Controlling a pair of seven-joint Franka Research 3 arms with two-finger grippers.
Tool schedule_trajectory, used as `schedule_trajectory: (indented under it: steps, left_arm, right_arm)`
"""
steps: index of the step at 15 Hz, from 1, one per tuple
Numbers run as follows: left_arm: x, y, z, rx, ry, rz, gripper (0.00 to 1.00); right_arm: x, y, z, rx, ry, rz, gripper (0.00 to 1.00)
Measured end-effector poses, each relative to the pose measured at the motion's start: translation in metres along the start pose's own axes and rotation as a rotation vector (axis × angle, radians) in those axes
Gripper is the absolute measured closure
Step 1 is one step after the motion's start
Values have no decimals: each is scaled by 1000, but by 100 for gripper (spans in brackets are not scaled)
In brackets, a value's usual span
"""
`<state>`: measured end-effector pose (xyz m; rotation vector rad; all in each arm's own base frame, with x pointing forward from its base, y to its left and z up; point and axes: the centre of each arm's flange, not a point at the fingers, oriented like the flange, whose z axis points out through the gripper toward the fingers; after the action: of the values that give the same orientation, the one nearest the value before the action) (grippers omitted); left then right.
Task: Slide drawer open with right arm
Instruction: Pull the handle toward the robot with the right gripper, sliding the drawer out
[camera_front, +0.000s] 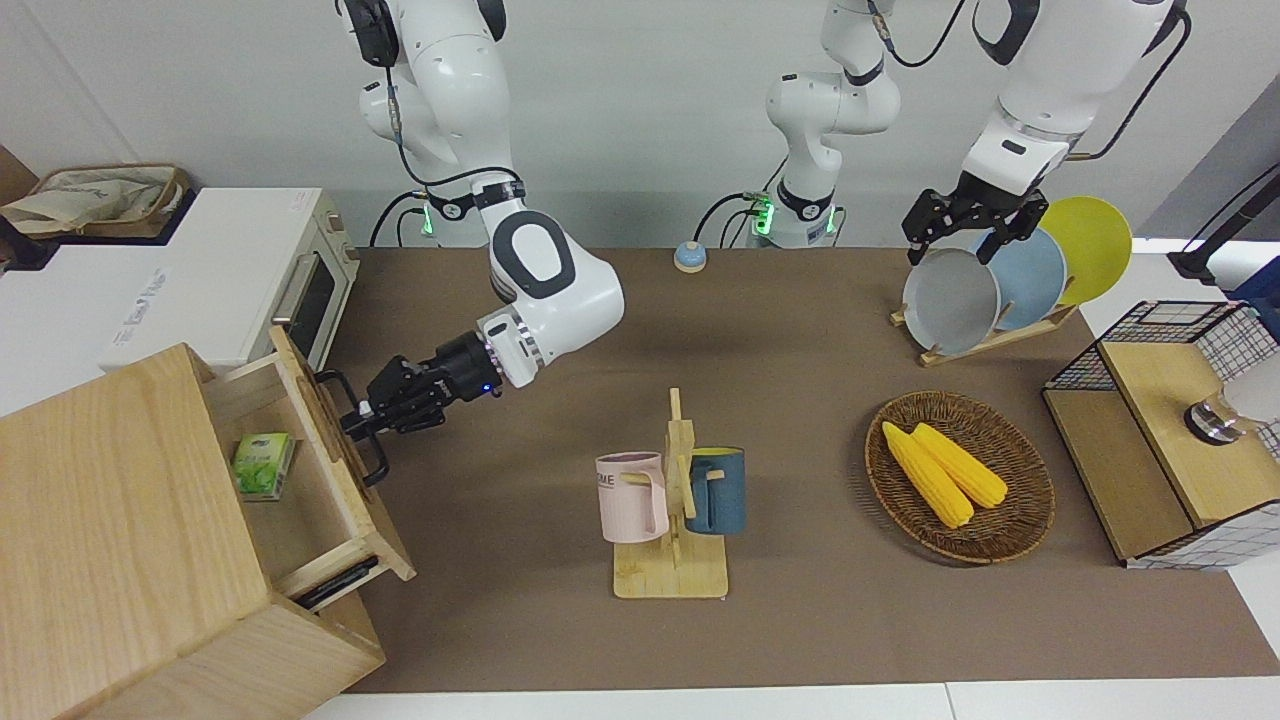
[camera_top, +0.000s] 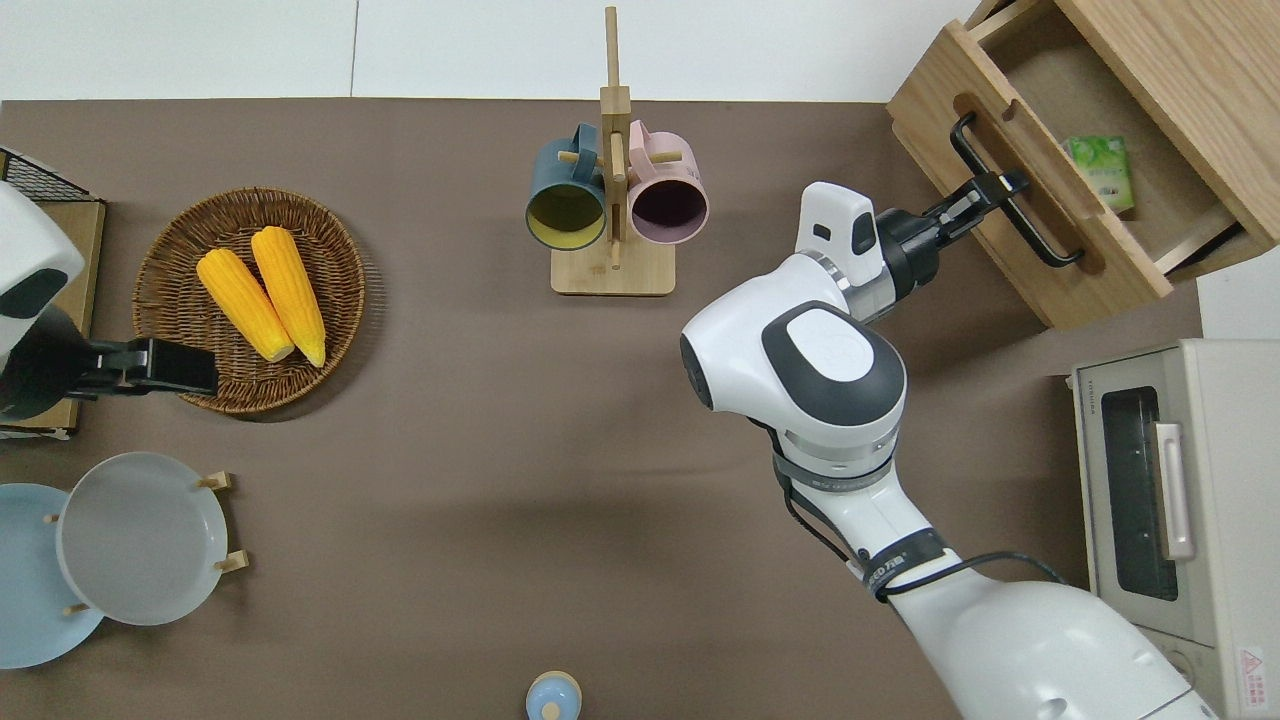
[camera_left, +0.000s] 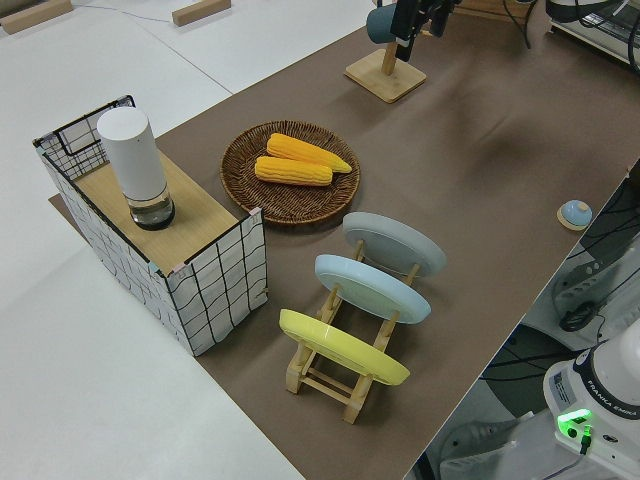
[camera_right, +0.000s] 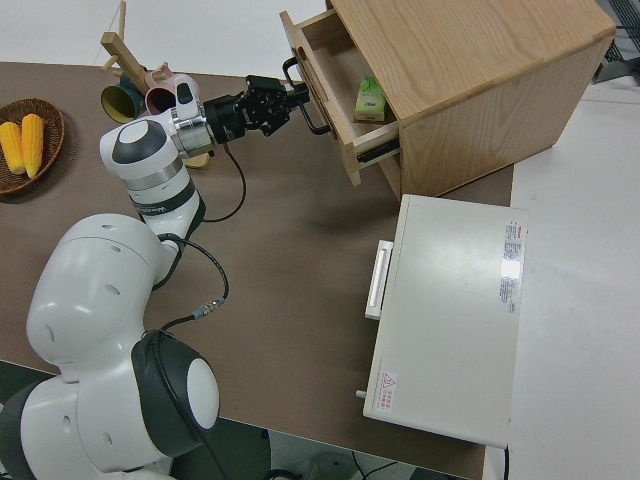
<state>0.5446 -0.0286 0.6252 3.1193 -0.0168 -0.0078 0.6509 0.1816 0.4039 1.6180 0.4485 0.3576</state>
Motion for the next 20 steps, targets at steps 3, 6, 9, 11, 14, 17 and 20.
schedule_trajectory:
  steps: [3, 6, 9, 11, 14, 17, 20]
  left_arm:
    - [0, 0, 0, 0, 0, 0, 0]
    - [0, 0, 0, 0, 0, 0, 0]
    - [0, 0, 0, 0, 0, 0, 0]
    - [0, 0, 0, 0, 0, 0, 0]
    - [0, 0, 0, 0, 0, 0, 0]
    - [0, 0, 0, 0, 0, 0, 0]
    - [0, 0, 0, 0, 0, 0, 0]
  right_arm:
    - [1, -1, -31, 14, -10, 4, 81]
    - [0, -3, -62, 17, -14, 0, 82]
    - [0, -5, -86, 24, -11, -3, 82]
    - [-1, -5, -97, 26, -10, -4, 82]
    - [-2, -5, -110, 28, -8, -5, 82]
    - [-4, -6, -126, 27, -8, -9, 82]
    - [-7, -6, -148, 29, -7, -12, 82]
